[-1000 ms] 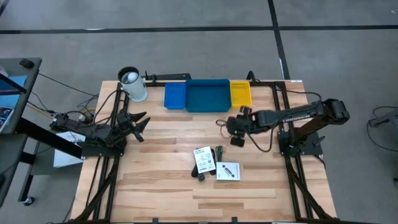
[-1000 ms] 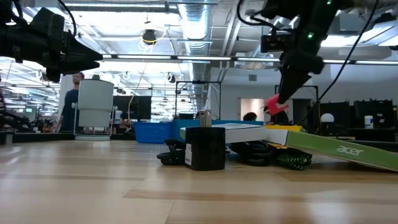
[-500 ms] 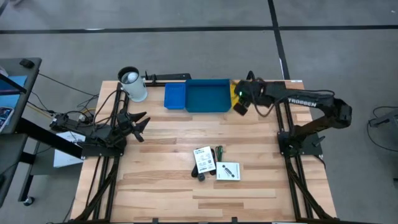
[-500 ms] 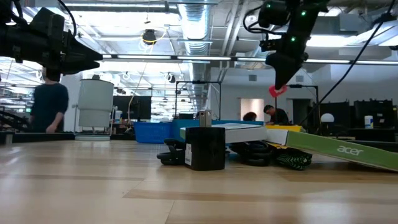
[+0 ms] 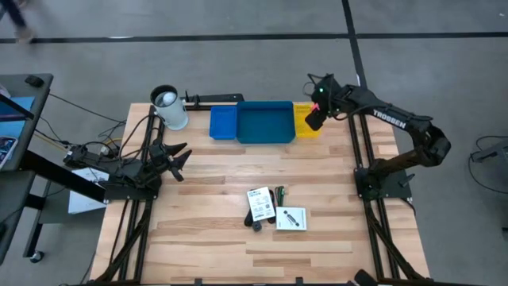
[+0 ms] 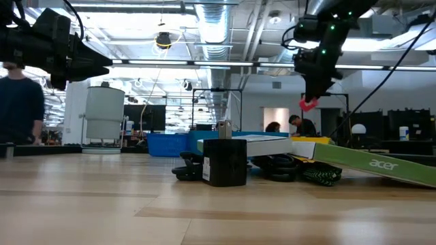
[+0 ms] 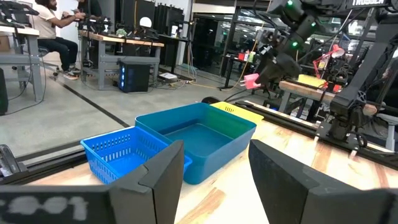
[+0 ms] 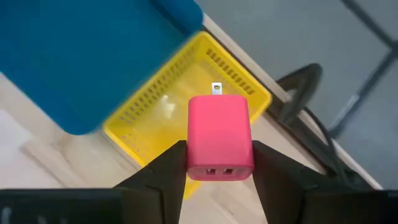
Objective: Pick and place items into bin
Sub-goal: Put the pink charger adapter into the yellow basket
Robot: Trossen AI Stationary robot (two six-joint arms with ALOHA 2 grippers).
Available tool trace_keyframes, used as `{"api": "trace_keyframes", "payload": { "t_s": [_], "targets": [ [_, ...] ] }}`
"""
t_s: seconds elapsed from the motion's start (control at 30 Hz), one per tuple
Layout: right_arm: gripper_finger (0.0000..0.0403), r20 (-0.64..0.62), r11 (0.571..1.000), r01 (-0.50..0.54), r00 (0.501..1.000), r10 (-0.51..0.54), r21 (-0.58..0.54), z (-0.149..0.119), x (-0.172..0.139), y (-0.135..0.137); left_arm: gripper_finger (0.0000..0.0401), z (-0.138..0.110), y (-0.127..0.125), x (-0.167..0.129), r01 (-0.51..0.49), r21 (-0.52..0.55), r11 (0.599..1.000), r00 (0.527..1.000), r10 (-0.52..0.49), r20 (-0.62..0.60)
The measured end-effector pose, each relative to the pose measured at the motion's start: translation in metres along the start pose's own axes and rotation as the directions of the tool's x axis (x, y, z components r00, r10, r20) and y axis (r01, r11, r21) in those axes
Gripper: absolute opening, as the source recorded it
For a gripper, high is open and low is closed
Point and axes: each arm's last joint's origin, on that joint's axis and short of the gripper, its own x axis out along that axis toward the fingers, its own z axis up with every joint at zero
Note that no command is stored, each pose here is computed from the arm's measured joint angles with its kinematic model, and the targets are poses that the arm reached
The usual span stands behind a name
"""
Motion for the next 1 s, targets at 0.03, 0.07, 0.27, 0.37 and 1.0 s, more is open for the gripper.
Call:
{"api": "trace_keyframes", "payload": {
  "t_s": [0.03, 0.07, 0.27, 0.37, 1.0],
  "targets": [
    [0.0164, 0.012, 1.0, -0.016, 1.0, 0.016, 0.004, 0.001, 0.0003, -0.002, 0.0171, -0.0001, 0.0, 0.0, 0.0, 0.0, 1.0, 1.0, 0.0, 0.0],
    [0.0166, 0.022, 1.0, -0.026, 0.999, 0.025, 0.011, 0.0018, 0.0005, -0.0039, 0.0171, -0.0001, 0.0, 0.0, 0.0, 0.0, 1.0, 1.0, 0.0, 0.0],
    [0.0166, 0.04, 0.999, -0.034, 0.999, 0.034, 0.005, 0.0033, 0.001, -0.008, 0.0171, 0.0, 0.0, 0.0, 0.0, 0.0, 1.0, 1.0, 0.0, 0.0],
    [0.0164, 0.038, 0.999, -0.033, 0.999, 0.034, -0.027, 0.0031, 0.001, -0.0078, 0.0171, -0.0001, 0.0, 0.0, 0.0, 0.0, 1.0, 1.0, 0.0, 0.0],
    [0.0196, 0.067, 0.999, -0.03, 0.997, 0.032, -0.042, 0.006, 0.001, -0.0078, 0.0171, 0.0, 0.0, 0.0, 0.0, 0.0, 1.0, 1.0, 0.0, 0.0]
  ]
}}
